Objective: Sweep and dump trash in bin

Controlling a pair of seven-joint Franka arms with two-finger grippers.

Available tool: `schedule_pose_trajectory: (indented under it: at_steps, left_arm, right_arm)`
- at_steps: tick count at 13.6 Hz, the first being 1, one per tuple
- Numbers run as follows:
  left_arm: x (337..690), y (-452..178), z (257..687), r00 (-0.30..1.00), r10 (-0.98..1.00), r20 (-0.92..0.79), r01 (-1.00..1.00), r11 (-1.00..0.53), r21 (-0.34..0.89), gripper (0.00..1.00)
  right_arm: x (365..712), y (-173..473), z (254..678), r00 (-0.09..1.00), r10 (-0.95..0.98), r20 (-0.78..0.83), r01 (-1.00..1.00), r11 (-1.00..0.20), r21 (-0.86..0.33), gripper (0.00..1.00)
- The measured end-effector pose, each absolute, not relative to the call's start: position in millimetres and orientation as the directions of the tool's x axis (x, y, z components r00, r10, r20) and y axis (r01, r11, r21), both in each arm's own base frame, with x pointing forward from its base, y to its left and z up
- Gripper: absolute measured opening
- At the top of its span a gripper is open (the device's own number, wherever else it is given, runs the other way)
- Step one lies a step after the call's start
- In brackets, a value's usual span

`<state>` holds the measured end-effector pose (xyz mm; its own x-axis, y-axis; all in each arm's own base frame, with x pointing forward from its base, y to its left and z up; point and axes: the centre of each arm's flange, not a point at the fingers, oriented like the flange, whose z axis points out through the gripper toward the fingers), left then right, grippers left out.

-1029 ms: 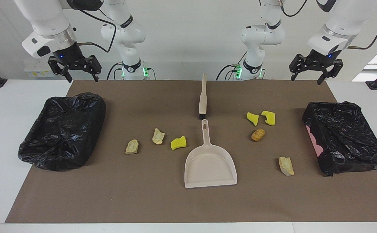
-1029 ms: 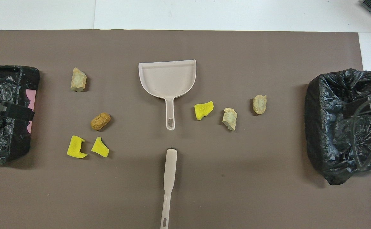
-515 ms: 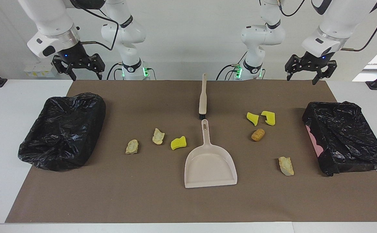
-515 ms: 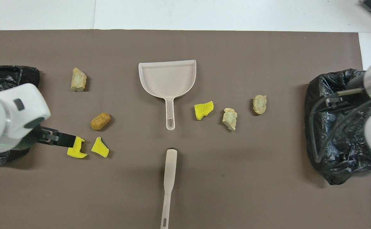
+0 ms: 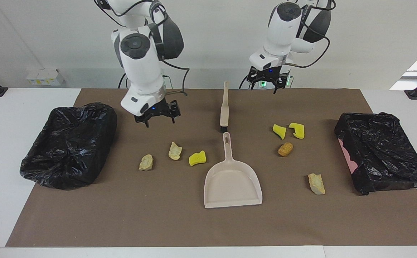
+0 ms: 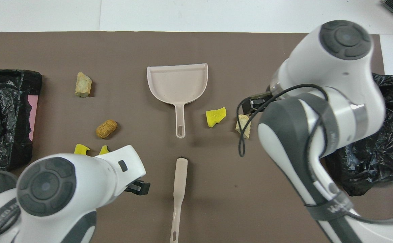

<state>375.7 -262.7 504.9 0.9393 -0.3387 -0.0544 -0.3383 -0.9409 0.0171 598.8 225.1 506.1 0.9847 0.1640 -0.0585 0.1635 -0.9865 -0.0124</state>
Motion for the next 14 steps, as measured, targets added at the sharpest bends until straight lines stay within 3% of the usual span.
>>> schedule_pose_trajectory:
  at_steps: [6,9,14]
  left_arm:
    - [298.1,-330.0,428.3,0.936,-0.346,-0.059,-0.347,-0.938,0.002,1.0]
    - [261.6,-351.0,398.4,0.93,-0.362,-0.061,-0.362,-0.932,0.002,1.0]
    - [244.5,-358.5,362.0,0.942,-0.33,-0.062,-0.33,-0.944,0.012,1.0]
  right_arm:
    - [588.8,353.8,444.3,0.993,0.117,0.011,0.117,-0.992,-0.04,1.0]
    - [599.6,400.6,413.8,0.994,0.107,0.021,0.108,-0.994,-0.034,1.0]
    - [602.7,432.0,365.2,0.988,0.152,0.019,0.152,-0.988,-0.006,1.0]
